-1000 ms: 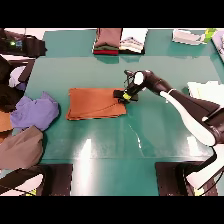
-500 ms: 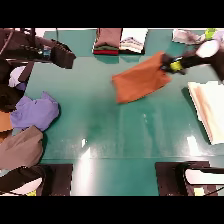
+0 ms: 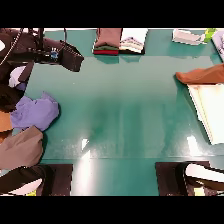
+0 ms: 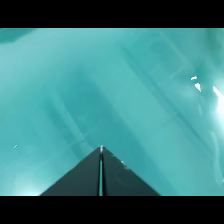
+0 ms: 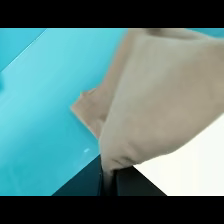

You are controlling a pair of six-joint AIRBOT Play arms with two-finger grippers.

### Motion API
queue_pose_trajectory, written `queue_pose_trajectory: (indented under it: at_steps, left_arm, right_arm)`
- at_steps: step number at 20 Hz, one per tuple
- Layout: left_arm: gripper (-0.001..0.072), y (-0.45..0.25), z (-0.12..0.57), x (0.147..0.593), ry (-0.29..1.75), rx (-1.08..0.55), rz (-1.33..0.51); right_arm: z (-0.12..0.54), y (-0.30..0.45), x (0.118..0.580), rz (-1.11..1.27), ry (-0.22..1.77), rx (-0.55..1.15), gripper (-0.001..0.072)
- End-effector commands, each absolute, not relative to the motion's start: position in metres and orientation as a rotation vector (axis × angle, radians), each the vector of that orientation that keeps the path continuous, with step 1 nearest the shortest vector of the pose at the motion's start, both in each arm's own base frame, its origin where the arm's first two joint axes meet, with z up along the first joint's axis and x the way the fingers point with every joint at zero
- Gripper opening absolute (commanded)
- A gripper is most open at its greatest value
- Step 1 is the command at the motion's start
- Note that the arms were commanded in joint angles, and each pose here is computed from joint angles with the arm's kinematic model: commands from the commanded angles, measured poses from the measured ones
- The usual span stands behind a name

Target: Fold the shirts.

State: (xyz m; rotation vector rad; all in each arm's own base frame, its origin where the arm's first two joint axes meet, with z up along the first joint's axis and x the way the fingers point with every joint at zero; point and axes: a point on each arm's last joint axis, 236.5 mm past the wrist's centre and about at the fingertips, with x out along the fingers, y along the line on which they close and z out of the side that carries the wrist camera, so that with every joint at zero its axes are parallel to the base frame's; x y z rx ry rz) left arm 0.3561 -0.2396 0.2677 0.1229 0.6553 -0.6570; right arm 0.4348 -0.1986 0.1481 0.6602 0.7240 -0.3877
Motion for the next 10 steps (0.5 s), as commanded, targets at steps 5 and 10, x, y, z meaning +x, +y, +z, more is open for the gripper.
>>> queue_pose_trajectory:
  at_steps: [5, 10]
  left_arm:
    - [0.0027, -0.240, 0.265, 0.354, 0.676, 0.105, -0.652]
    - [0.0027, -0.239, 0.262, 0.352, 0.690, 0.110, -0.653]
  right_arm:
    - [0.211, -0.237, 0.434, -0.431, 0.553, 0.614, 0.0022]
    - [0.279, -0.236, 0.418, -0.414, 0.493, 0.537, 0.0022]
